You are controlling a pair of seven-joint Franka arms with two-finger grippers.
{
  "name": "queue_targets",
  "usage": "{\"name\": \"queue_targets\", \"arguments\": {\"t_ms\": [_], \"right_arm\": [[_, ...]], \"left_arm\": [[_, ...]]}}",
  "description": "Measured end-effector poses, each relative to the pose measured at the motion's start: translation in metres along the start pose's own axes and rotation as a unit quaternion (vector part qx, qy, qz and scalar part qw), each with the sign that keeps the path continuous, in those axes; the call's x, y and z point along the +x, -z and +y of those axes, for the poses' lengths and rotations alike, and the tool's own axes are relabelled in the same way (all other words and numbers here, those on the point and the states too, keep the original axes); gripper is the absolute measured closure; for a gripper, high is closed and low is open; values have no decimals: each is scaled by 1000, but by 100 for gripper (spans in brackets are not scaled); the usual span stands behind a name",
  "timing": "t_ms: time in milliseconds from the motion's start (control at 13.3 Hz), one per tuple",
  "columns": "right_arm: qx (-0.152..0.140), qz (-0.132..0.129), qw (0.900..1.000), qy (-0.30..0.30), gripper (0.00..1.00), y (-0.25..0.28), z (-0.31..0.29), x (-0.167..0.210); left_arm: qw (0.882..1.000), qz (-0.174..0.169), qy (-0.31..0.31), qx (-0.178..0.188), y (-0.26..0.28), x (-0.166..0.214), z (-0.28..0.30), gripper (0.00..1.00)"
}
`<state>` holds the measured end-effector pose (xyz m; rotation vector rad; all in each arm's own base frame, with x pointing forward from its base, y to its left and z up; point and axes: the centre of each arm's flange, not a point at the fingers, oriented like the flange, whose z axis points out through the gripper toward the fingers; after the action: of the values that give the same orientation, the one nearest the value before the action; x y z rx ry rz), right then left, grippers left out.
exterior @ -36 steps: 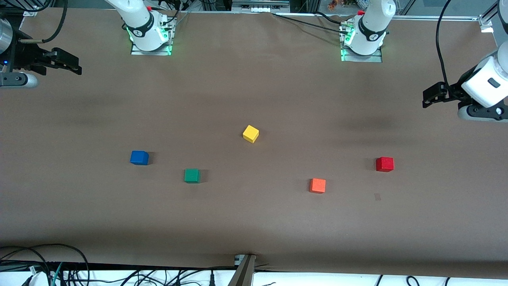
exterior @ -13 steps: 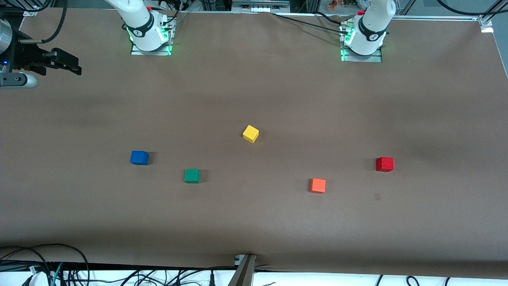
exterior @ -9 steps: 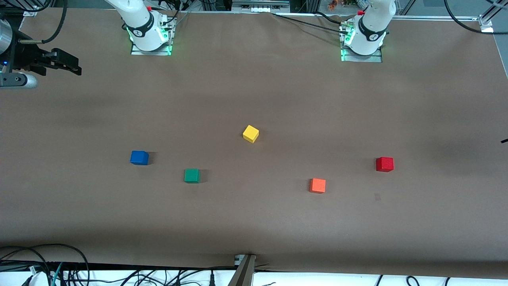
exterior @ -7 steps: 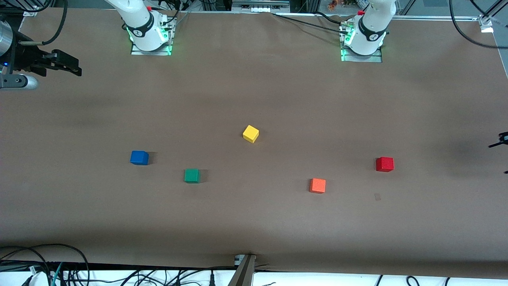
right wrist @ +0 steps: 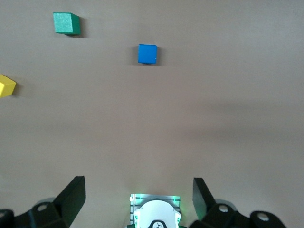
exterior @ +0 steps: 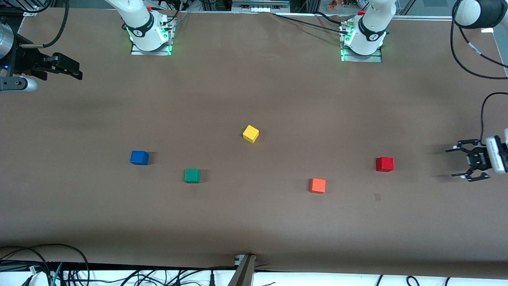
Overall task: Pass red block to right arm, stack on blue
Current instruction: 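Move the left gripper down over the red cube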
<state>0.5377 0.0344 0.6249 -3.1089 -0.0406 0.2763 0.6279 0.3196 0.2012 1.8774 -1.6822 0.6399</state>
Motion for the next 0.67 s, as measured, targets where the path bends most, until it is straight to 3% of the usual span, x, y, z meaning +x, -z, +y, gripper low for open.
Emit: {"name": "queue_targets", "arguments": {"t_ms": [375,675], "right_arm": [[5,0,1000,2,0,-1,-3,2],[6,0,1000,3,0,-1,-4,2]], "left_arm": [[993,117,-12,-32,-81,-13,2,0],[983,178,-8,-34,-133,-21,2,0]]}}
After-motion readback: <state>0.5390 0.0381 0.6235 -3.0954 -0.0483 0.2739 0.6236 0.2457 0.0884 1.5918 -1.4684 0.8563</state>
